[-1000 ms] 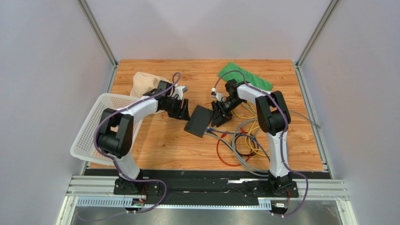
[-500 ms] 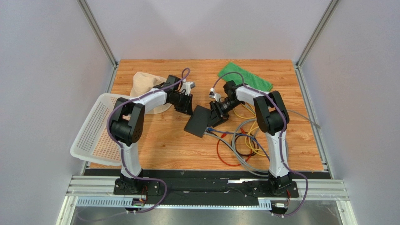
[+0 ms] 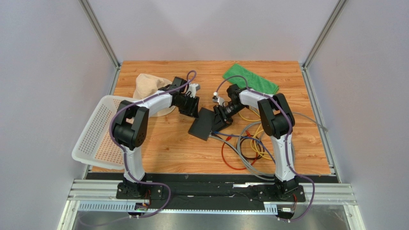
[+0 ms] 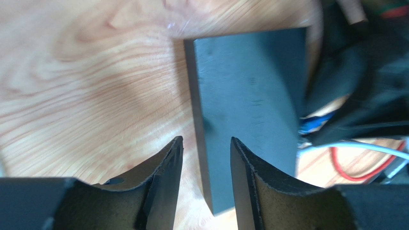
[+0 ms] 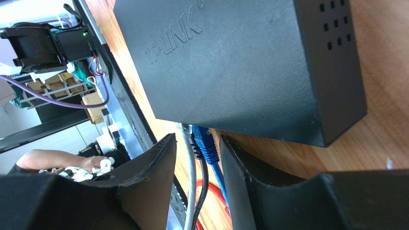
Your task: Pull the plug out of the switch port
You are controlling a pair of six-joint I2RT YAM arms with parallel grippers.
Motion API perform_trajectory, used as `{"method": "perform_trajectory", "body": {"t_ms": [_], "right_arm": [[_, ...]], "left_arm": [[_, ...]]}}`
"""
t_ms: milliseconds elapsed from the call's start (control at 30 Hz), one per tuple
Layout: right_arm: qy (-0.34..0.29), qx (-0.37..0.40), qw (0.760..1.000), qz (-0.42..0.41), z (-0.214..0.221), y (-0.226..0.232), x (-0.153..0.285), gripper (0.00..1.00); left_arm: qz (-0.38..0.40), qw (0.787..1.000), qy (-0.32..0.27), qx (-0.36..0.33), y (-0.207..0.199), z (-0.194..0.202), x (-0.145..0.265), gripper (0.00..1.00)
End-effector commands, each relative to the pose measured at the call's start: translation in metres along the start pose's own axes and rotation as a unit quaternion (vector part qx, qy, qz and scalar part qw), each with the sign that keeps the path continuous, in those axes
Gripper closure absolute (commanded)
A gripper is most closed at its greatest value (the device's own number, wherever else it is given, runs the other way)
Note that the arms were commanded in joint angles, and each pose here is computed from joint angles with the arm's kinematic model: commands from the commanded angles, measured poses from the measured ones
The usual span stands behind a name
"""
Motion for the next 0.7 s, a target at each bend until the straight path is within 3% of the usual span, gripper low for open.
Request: {"method": "perform_trajectory", "body": {"t_ms": [0, 67, 133, 167, 333, 667], "right_arm": [[0.0, 0.02, 0.996, 0.089, -0.001, -0.033, -0.016, 0.53], [0.0, 0.02, 0.996, 0.092, -0.001, -0.035, -0.016, 0.53], [0.0, 0.016, 0.995, 0.097, -0.002, -0.037, -0.017, 0.53], [0.001, 0.015, 0.995, 0.099, -0.002, -0.037, -0.017, 0.54], [0.004, 0.007, 0.994, 0.108, -0.004, -0.041, -0.02, 0.55], [0.016, 0.007, 0.991, 0.136, -0.005, -0.042, -0.029, 0.57]], "left_arm": [[-0.001, 0.996, -0.086, -0.032, -0.022, -0.032, 0.048, 0.56], [0.031, 0.995, -0.087, -0.037, -0.027, -0.027, 0.045, 0.64], [0.046, 0.995, -0.077, -0.038, -0.027, -0.017, 0.037, 0.92], [0.05, 0.996, -0.069, -0.038, -0.027, -0.014, 0.03, 1.0], [0.099, 0.993, -0.056, -0.034, -0.027, -0.015, 0.009, 1.0], [0.052, 0.998, -0.007, -0.018, -0.01, 0.004, -0.028, 1.0]]}}
Point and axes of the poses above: each gripper's point midway between its finger pads, its own x axis back along the fingers, its own y axis along the line the jaws close on, z = x × y, the point moved 8 cm from there along x, back along the fingers, and after that the axes turned 8 degrees about -x, right-handed, at the moved point
